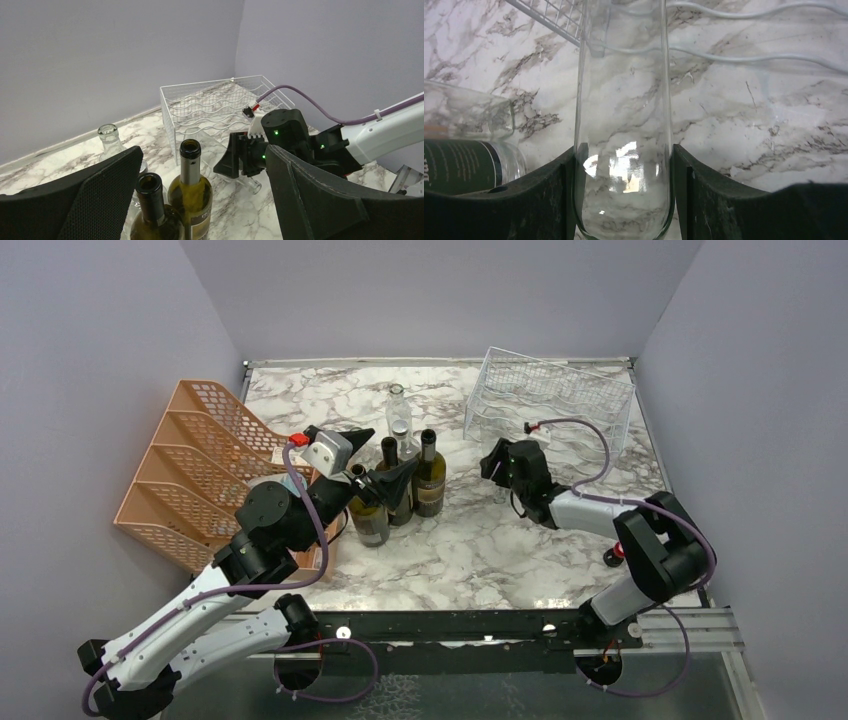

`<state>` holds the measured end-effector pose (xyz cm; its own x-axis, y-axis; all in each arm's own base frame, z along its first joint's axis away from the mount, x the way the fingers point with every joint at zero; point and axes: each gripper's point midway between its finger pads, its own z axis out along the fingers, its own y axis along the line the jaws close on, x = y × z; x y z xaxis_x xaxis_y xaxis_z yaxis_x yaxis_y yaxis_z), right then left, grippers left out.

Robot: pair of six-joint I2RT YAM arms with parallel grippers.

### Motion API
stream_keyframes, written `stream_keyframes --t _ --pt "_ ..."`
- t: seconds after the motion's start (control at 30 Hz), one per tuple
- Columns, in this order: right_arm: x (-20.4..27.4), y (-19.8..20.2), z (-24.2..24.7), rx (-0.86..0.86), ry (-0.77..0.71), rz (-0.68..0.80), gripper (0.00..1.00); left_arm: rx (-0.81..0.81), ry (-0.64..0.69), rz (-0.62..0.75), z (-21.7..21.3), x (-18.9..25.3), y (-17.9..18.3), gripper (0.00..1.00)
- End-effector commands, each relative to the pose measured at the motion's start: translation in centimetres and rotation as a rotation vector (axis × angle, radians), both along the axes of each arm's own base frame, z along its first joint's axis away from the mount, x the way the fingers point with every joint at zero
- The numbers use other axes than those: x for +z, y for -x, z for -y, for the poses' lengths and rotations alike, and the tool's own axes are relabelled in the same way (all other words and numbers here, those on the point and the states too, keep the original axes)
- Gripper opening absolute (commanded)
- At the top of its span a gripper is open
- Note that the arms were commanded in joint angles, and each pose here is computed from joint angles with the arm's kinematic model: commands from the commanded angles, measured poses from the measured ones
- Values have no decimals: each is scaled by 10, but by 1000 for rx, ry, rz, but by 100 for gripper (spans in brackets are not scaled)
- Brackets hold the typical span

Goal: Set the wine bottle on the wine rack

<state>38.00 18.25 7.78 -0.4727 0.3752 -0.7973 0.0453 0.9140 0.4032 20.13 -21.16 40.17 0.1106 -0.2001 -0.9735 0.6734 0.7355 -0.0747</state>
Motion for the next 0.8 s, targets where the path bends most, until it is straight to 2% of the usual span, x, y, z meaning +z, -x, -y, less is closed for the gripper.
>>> stream_keyframes --t 0.0,0.27,0.5,0.77 --pt "50 -46 -11 -90 -96 183 1 17 9 16 -4 2 0 99" --pt "41 -77 -14 -200 -148 213 1 23 -21 4 2 -5 -6 99" --pt "38 -99 -12 -252 -96 234 1 4 -48 -9 9 -12 -8 99" --pt "22 -111 -10 -314 -66 173 19 -2 -40 -11 10 -11 -7 99"
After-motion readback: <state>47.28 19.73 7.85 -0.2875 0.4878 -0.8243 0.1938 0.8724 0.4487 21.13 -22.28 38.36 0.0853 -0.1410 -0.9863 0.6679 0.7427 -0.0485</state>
